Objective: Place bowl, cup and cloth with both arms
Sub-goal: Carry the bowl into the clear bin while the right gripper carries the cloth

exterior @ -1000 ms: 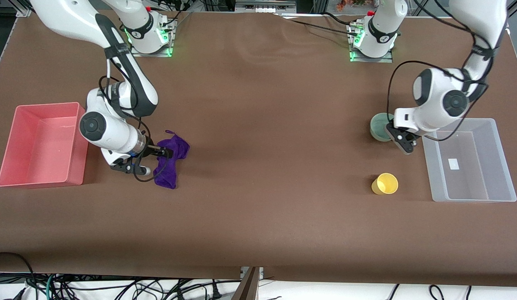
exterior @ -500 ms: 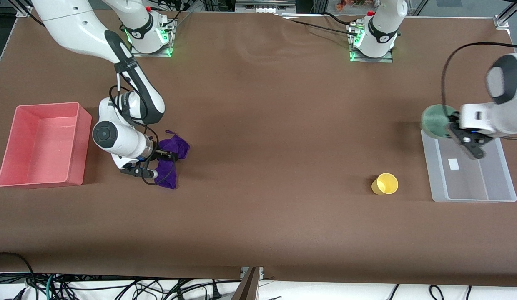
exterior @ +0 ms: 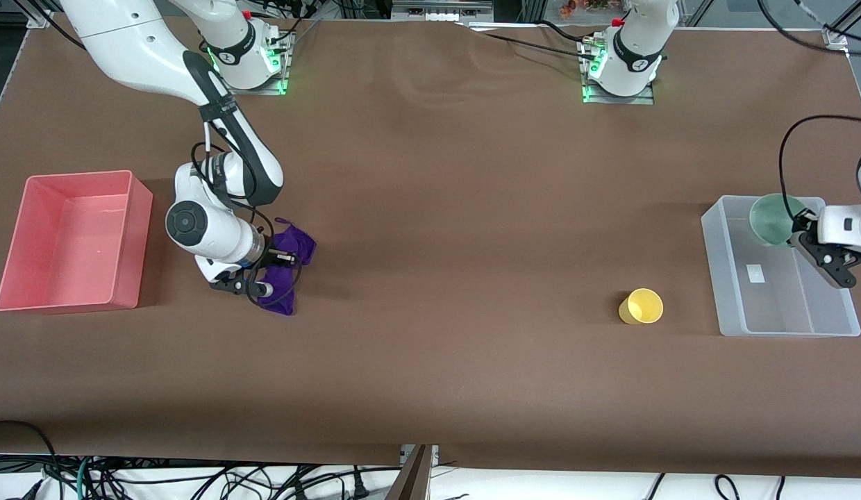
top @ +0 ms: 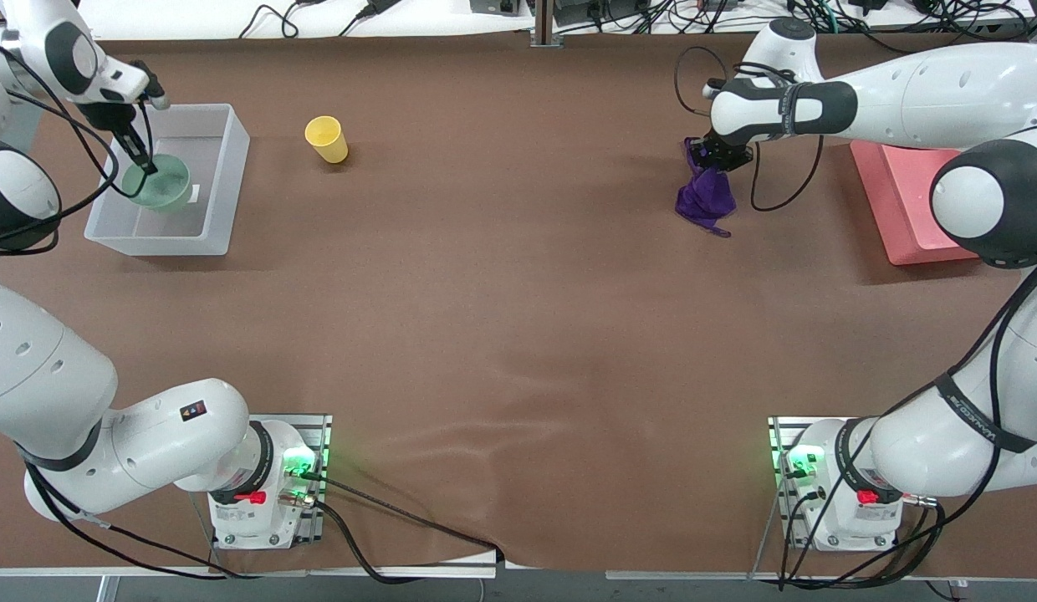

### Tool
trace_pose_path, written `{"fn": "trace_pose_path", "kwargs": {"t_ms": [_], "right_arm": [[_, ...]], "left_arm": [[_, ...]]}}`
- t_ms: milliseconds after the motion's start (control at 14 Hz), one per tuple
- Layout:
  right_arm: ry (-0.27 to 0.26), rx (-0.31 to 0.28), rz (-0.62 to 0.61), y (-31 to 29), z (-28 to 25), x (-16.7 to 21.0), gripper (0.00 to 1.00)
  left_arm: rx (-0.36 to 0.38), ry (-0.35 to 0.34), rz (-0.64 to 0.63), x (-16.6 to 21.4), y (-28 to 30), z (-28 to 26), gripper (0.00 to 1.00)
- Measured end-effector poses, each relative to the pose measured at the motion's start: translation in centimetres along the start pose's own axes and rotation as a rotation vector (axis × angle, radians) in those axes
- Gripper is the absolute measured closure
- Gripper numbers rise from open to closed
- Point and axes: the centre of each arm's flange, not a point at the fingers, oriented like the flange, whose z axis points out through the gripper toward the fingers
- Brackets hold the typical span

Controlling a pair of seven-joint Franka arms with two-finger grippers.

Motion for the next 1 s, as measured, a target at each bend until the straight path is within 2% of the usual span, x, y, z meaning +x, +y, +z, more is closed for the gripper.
{"fn": "trace_pose_path", "kwargs": {"t_ms": [71, 143, 357, 500, 714, 1000], "right_arm": [[-0.002, -0.002, -0.02, 0.1, -1.4, 0.3, 0.95], [-0.016, -0.009, -0.046, 0.4, -3.2, 0.6, 0.95], [-0.112, -0.046, -0.141, 4.2, -11.6, 1.5, 0.95], [-0.154, -0.07, -0.217, 9.3, -16.5, 1.7, 0.95], [-0.198, -0.114, -0.324, 18.3, -20.5, 1.3, 0.95], [-0.239, -0.127, -0.424, 27.4, -22.6, 0.4, 0.95]], "left_arm": [[-0.001, 0.01, 0.002, -0.4, -0.8, 2.0, 0.97], [0.001, 0.02, 0.004, -0.7, -1.5, 3.8, 0.97], [-0.017, 0.033, -0.001, -1.6, -2.4, 7.4, 0.96], [-0.008, 0.039, 0.003, -1.4, -2.7, 7.3, 0.82], [0.025, 0.054, 0.014, -0.5, -3.1, 4.9, 0.52], [0.063, 0.075, 0.01, 2.8, -0.7, -5.4, 0.14]]}}
